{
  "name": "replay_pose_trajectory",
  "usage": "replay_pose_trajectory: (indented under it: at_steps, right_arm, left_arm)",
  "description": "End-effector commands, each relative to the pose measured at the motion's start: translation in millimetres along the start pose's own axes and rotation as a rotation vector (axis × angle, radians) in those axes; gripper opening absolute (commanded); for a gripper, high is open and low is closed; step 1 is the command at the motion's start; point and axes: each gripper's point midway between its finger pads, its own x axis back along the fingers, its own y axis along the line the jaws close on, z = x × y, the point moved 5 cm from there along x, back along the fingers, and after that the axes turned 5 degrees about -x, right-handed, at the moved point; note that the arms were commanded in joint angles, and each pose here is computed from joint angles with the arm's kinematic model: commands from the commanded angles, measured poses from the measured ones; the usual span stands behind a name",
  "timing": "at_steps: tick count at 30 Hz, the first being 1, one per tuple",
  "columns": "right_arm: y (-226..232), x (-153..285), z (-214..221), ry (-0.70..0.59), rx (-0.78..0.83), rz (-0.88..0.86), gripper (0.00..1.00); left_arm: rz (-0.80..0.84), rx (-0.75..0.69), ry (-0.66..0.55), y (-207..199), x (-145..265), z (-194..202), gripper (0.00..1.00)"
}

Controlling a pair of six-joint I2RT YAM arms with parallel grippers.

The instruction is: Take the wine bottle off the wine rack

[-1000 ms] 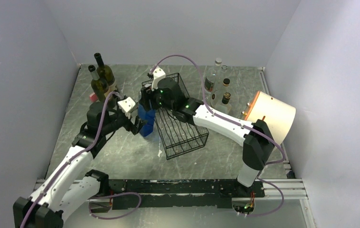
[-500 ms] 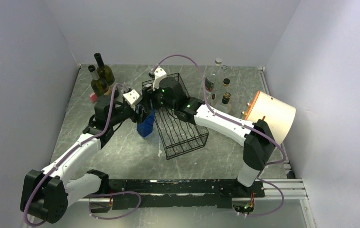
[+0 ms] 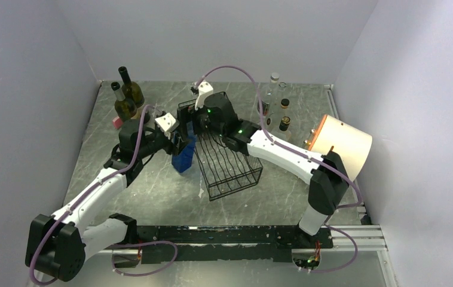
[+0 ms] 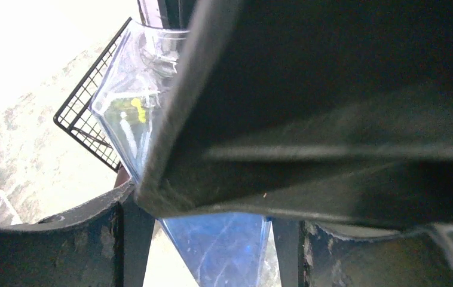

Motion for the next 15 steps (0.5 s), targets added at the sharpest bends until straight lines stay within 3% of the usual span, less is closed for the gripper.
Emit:
replay_pose_trajectory:
  at_steps: [1,9,15]
  right_arm:
    - [36,37,-65,-0.18,-0.022,-0.098,1.0]
    - [24,100,-112,-0.371,-0.049,-0.021,1.0]
    - [1,153,-114,-0.535,-0.027,0.069,1.0]
  left_arm:
    - [-0.078,-0.09,-0.104,12,9,-33,0.29]
    - [-0.143,-0.051,-0.131,23,24,-44,0.08]
    - [-0.296,0.046,-0.164,44,43,-48,0.07]
